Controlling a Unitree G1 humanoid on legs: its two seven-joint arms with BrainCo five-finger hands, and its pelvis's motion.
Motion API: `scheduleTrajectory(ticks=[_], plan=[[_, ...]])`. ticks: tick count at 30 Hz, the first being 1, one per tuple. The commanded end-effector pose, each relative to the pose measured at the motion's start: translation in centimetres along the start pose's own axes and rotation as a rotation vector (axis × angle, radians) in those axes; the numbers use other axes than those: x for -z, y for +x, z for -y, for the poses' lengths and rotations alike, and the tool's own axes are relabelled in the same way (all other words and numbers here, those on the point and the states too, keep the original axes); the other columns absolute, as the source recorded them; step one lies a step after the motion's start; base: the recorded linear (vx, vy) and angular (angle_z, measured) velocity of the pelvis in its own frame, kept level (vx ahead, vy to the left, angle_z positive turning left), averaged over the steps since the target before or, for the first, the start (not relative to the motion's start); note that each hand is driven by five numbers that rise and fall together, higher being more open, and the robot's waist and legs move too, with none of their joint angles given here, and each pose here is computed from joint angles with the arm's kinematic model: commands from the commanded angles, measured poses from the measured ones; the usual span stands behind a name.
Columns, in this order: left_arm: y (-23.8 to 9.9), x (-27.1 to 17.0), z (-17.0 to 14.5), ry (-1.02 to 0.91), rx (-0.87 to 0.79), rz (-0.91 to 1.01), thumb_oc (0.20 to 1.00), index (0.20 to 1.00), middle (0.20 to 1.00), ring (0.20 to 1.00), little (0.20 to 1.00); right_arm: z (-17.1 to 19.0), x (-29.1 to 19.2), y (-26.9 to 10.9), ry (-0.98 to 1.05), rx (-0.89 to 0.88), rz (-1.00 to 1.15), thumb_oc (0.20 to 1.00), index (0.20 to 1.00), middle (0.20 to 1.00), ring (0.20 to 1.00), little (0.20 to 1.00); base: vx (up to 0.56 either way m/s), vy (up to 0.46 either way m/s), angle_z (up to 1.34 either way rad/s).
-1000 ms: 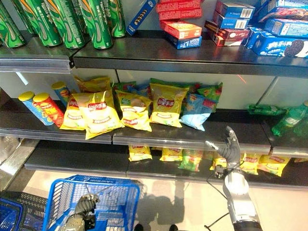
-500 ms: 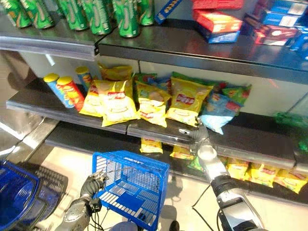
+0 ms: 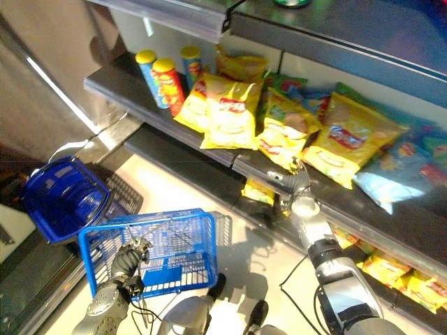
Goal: Pick up the snacks into the basket
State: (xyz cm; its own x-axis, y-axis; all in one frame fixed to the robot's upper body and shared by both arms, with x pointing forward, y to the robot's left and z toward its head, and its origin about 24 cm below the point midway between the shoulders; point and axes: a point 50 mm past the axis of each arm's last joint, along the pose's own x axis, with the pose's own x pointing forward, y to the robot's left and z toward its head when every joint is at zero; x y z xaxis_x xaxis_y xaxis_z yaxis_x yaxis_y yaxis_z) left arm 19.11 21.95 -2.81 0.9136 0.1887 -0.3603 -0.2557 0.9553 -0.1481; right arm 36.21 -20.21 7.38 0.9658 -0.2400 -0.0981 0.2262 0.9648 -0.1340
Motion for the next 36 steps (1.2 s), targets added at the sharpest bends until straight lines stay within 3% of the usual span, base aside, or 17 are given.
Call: scheduleTrajectory(ticks=[1,18,30,36], plan=[[0.7,-6.0,2.7,-0.038,0.126,0.295,0.2,0.2,0.2,0.2,0.2,1.8,-4.9,1.3,0.036,0.067,0.164,1.0,1.0,1.0,1.0,1.0,-0.03,0.025,0.27],[0.2,-7.5,4.1,-0.014,0.224,0.337,0.2,0.2,0.2,0.2,0.2,3.9,-9.6,3.3,0.106,0.209,0.191,1.0,1.0,1.0,1.0,1.0,-0.01,0.006,0.05],[0.2,-7.9,4.4,-0.017,0.23,0.348,0.2,0.2,0.2,0.2,0.2,2.8,-9.4,3.4,0.099,0.192,0.179,1.0,1.0,1.0,1.0,1.0,0.0,0.0,0.0],[0.2,-7.6,4.0,-0.01,0.214,0.334,0.2,0.2,0.2,0.2,0.2,1.5,-8.1,2.5,0.078,0.102,0.19,1.0,1.0,1.0,1.0,1.0,0.01,-0.001,-0.04]])
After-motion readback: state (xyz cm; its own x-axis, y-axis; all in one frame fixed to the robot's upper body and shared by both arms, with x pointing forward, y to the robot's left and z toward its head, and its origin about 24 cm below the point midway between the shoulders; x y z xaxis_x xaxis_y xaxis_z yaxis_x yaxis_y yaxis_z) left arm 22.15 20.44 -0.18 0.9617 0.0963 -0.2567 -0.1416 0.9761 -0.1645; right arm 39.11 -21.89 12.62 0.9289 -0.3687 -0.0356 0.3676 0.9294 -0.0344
